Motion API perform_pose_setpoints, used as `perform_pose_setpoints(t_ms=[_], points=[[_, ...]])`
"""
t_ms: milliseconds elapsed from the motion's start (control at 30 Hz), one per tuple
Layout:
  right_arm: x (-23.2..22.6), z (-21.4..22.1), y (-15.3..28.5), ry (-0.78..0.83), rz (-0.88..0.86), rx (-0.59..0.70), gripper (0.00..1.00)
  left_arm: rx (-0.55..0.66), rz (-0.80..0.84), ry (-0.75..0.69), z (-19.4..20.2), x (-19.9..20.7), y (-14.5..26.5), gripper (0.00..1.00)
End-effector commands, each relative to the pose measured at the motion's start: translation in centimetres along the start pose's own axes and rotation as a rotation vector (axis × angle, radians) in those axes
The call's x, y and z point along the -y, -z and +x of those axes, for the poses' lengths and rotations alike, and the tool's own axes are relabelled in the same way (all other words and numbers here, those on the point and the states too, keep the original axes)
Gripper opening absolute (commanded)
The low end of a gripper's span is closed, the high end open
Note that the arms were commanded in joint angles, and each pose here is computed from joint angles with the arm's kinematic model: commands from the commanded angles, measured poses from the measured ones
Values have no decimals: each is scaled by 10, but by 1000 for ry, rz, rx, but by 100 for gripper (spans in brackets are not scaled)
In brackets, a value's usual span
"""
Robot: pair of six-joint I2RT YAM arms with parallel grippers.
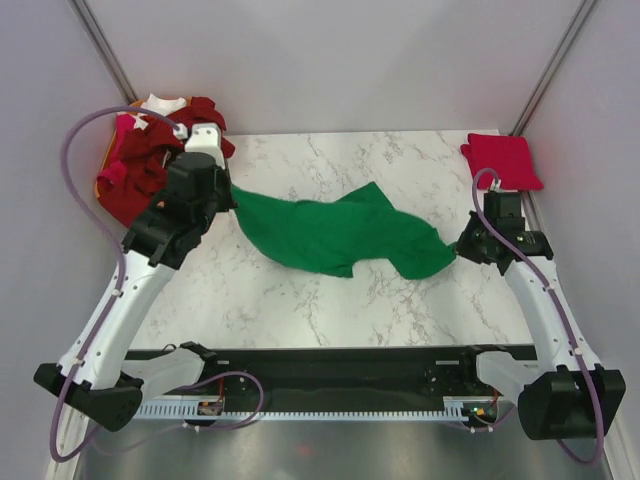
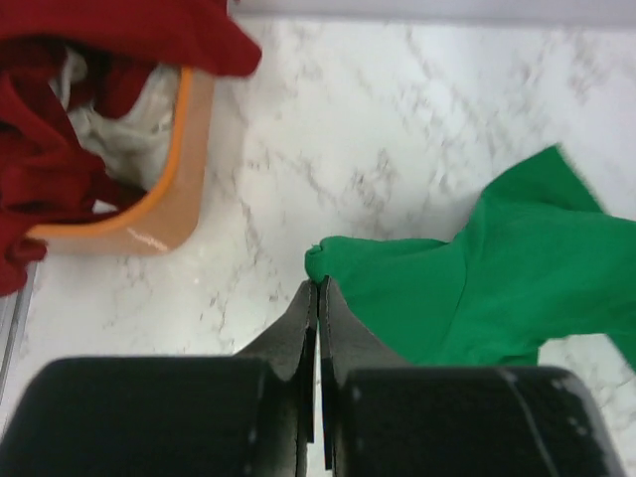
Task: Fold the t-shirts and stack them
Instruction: Flatten the tshirt out
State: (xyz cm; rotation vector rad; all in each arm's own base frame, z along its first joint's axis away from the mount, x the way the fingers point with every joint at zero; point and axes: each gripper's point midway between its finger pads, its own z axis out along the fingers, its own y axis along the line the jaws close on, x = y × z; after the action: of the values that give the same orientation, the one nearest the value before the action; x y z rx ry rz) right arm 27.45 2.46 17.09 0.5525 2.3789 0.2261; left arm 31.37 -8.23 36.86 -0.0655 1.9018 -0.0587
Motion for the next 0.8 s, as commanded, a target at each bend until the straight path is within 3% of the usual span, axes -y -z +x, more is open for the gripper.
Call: perform_pose_setpoints(t_ms=[0,67,267,300,333,367,400,567,667,767], points=[[-14,-11,7,8,-73,48,0,-133,-17,-32,54,-3,-15,2],[-11,-12,7,18,-54,48,0,-190,-23,-36,78,-3,-22,2],[-18,-6,14,25,-108,36,3,-260,-23,-68,101,0,-35,2],[-15,5,12,26,-114,18,12,-267,-24,-74,104,0,-36,2],[-17,15,11,20,-135,-9,33,-277,-23,-82,108,0,-37,2],[-15,22,10,17,-141,-22,84,-304,-31,-95,120,-3,-39,2],[-10,34,5,12,-134,-43,98,-318,-36,-102,127,-4,-39,2],[-9,19,4,9,-77,17,98,-402,-46,-113,181,-11,-45,2],[-67,-13,12,47,-196,91,98,-404,-18,-106,183,-6,-45,2],[-128,-31,-9,163,-214,73,98,-382,-2,-108,176,-2,-47,2]])
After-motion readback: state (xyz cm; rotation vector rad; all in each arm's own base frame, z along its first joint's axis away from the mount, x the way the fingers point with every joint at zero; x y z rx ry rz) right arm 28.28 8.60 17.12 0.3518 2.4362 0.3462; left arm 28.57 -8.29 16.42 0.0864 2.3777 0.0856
